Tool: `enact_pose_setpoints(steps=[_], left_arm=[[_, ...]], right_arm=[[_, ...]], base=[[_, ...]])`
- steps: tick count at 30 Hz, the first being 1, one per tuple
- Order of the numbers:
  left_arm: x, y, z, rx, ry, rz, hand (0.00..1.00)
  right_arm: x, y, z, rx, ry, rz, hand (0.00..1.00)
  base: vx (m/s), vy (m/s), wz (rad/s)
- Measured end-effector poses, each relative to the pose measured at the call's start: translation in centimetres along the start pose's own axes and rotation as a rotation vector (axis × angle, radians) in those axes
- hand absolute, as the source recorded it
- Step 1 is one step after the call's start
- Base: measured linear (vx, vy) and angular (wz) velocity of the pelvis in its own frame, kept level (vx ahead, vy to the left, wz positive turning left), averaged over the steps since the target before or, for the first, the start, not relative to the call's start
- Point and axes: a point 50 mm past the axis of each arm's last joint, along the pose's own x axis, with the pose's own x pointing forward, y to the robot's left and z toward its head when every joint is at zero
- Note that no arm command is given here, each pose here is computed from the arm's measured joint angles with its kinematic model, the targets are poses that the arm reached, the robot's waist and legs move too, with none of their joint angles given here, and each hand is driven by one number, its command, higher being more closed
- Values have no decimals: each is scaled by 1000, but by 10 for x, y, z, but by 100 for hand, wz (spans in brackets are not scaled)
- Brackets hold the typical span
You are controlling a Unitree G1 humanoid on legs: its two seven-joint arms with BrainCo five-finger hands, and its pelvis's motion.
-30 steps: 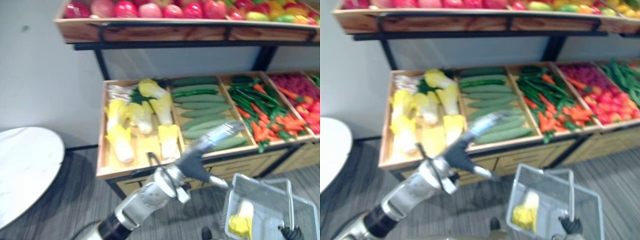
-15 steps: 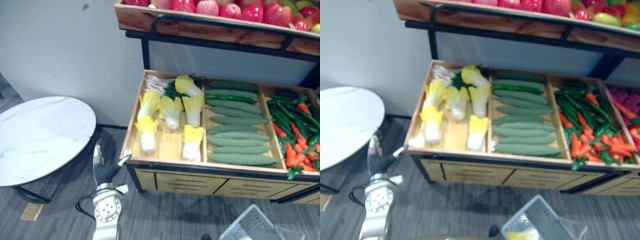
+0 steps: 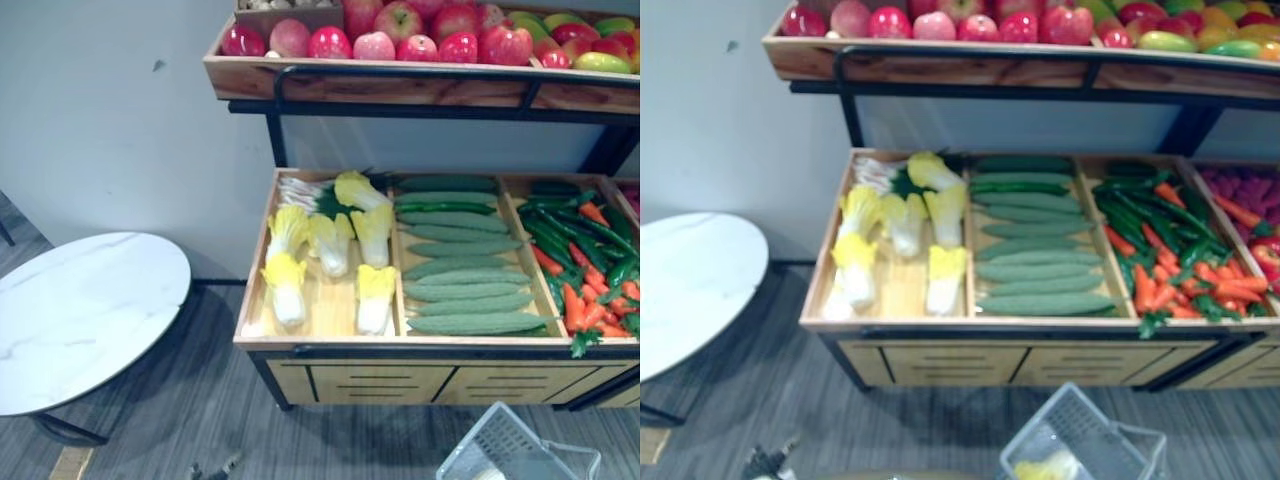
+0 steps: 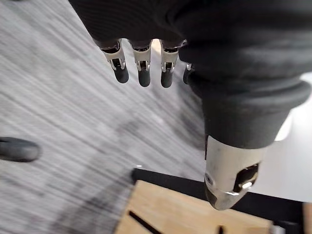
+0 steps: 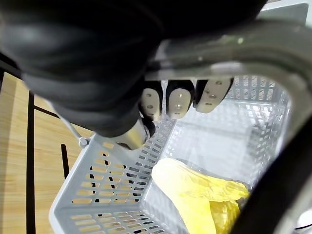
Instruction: Pick vegetable in the basket
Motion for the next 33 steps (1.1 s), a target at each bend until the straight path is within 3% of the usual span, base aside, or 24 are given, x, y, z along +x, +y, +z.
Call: enact_pose_setpoints(steps=[10,18,23,33], left_arm=[[2,13,-15,98,72,15,0],[1,-18,-3,253,9,-113,0],[2,-32,12,309,-52,-158,0],[3,-22,11,349,-61,-141,0]], right_arm=[[2,12,1,15,36,29,100],[5,14,16,23,-20,33,100],[-1,54,44,-7,-152,144,100],[3,52,46,-34,-129,133,100]], base=[[30,-11,-10],[-60,29,-20],[-238,167,-137],[-108,-33,-124]])
